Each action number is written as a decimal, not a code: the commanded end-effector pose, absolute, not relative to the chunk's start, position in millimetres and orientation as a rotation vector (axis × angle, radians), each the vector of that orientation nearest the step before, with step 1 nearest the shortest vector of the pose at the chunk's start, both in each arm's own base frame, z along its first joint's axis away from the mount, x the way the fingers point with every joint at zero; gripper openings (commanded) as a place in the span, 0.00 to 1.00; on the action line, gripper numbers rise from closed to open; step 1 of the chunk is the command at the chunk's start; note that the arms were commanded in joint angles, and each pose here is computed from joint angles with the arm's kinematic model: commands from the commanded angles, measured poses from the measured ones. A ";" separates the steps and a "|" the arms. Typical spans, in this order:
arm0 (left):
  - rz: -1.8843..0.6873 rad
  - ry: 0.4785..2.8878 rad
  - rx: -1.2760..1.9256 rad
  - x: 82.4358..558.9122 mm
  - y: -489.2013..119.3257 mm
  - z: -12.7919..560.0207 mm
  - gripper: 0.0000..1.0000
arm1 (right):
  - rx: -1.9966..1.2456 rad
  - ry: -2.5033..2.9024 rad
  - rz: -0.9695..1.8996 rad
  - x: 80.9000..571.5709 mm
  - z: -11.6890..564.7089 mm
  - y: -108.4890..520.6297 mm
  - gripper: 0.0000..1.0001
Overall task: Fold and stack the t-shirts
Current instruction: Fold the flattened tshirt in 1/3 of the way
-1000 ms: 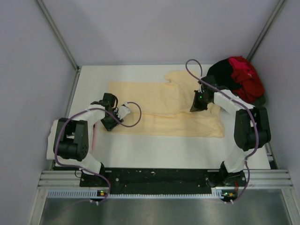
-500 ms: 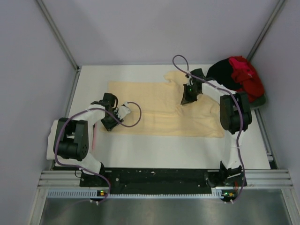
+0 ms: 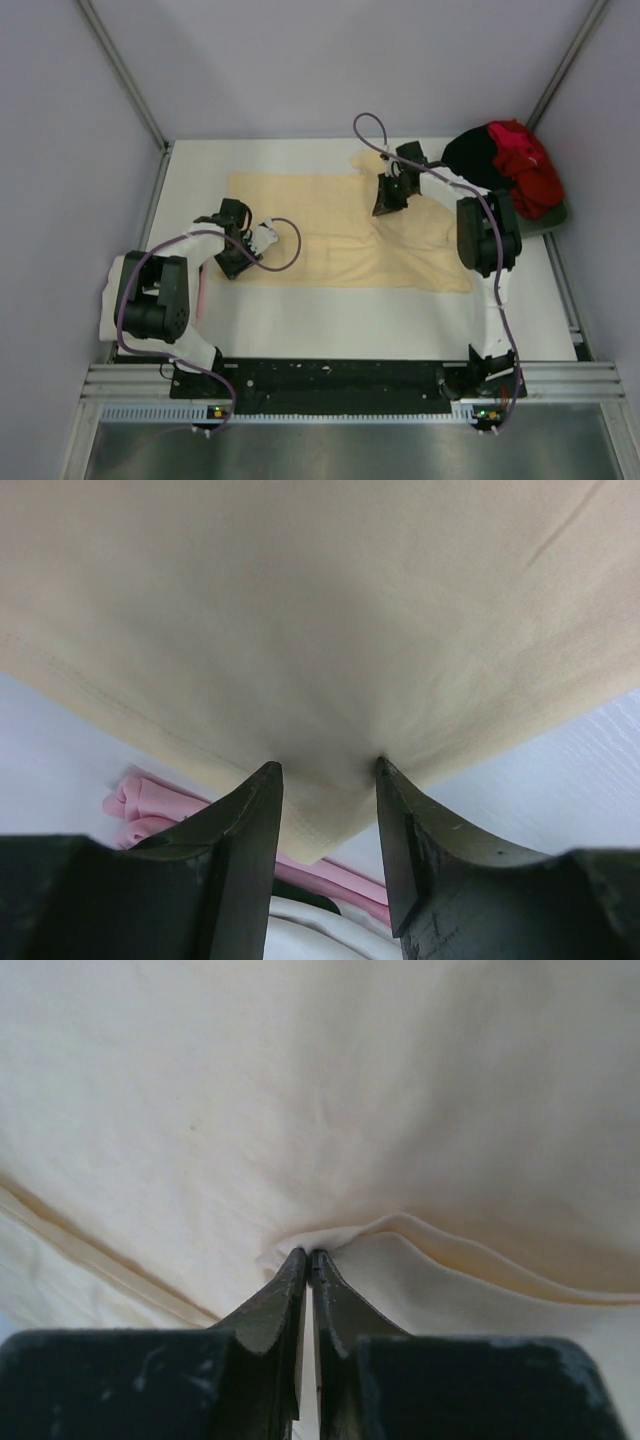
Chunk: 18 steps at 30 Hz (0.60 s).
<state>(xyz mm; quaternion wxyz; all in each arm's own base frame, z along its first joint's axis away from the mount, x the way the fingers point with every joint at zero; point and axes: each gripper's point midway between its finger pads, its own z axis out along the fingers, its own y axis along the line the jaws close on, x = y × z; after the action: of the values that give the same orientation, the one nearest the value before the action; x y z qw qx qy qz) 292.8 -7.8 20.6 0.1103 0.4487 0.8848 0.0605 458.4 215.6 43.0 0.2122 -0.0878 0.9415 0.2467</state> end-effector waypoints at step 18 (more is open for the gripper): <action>-0.015 2.404 1.486 266.5 -23.3 67.0 0.83 | -0.028 2.410 0.519 420.3 152.6 172.4 0.62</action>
<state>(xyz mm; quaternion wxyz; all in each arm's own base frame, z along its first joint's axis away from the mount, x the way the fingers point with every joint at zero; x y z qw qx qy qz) 280.4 -14.5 46.5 0.1335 0.4908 0.8606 0.0257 437.8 233.2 86.6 0.2487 -0.1160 0.9275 0.2538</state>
